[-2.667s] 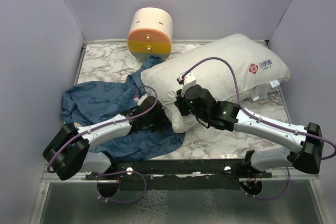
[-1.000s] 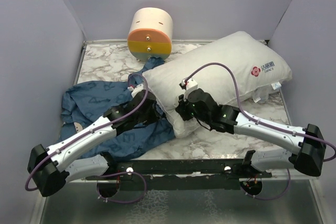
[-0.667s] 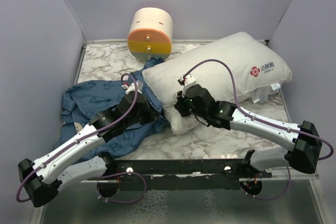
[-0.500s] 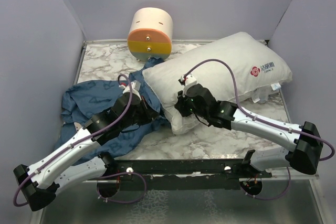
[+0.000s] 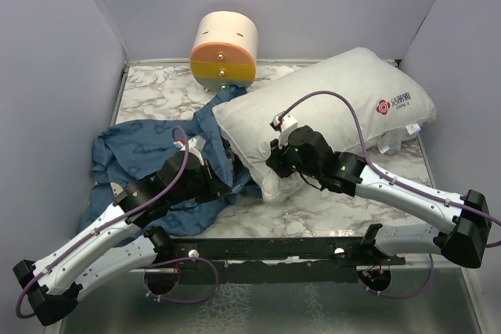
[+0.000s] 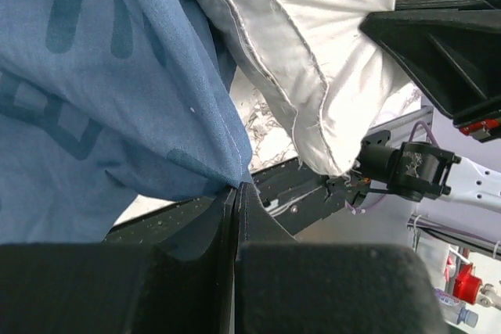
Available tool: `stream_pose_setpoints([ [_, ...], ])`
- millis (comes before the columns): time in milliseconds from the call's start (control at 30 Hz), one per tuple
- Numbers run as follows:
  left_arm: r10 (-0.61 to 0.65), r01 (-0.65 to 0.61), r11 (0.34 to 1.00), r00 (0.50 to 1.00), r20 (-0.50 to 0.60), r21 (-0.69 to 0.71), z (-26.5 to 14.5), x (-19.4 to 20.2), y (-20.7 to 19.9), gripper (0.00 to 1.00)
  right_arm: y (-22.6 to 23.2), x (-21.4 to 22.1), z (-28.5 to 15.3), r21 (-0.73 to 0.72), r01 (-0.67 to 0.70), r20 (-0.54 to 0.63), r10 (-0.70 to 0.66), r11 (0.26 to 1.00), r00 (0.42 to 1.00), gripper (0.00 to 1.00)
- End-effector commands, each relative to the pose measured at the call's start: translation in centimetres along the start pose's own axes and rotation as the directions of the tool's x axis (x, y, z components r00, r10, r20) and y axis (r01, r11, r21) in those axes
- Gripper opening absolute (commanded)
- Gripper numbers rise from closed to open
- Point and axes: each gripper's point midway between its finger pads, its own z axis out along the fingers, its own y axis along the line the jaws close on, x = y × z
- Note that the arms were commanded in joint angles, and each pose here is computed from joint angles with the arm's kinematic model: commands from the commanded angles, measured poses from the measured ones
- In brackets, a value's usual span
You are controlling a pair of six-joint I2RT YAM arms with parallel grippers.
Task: Put the pillow into the pillowcase
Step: Stuff the pillow into the pillowcase.
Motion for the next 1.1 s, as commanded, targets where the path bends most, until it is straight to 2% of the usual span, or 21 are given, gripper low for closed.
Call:
stream_pose_setpoints([
  [0,-0.044,0.044,0.999,0.997,-0.06,0.001,-1.0,1.7,0.6,0.0,-0.1,1.5,-0.5,-0.04,0.061,-0.054,-0.063,0.997,0.997,0.08],
  [133,-0.081,0.085,0.995,0.995,-0.065,0.057,-0.6,1.9,-0.1,0.0,1.3,2.3,-0.1,-0.139,0.116,-0.093,-0.13,0.983,0.987,0.14],
  [267,-0.084,0.09,0.987,0.995,-0.047,0.132,-0.3,1.3,-1.8,0.0,3.5,2.1,0.2,-0.266,0.166,-0.081,-0.193,0.95,0.978,0.2],
  [400,-0.073,0.079,0.99,0.996,-0.058,0.115,0.1,1.4,-1.6,0.0,6.5,-0.4,-1.4,-0.418,0.227,0.031,-0.235,0.88,0.971,0.38],
  [533,-0.08,0.087,0.991,0.994,-0.068,0.097,0.4,1.7,-1.1,0.0,8.5,-3.1,-4.4,-0.506,0.312,0.174,-0.259,0.804,0.95,0.55],
  [667,-0.096,0.102,0.991,0.993,-0.075,0.091,0.6,2.1,-0.6,0.0,9.1,-5.1,-6.4,-0.515,0.384,0.261,-0.287,0.766,0.922,0.7],
  [800,-0.106,0.113,0.989,0.992,-0.068,0.1,0.9,2.1,-0.6,0.0,8.8,-6.8,-5.3,-0.465,0.396,0.263,-0.304,0.792,0.916,0.85],
  [900,-0.109,0.115,0.989,0.992,-0.068,0.091,1.2,2.2,-0.3,0.0,8.5,-7.7,-3.5,-0.423,0.391,0.231,-0.319,0.818,0.919,0.89],
  [1067,-0.117,0.122,0.991,0.989,-0.087,0.053,1.5,2.9,0.7,0.0,8.3,-9.3,-1.7,-0.377,0.355,0.224,-0.288,0.855,0.931,0.9],
])
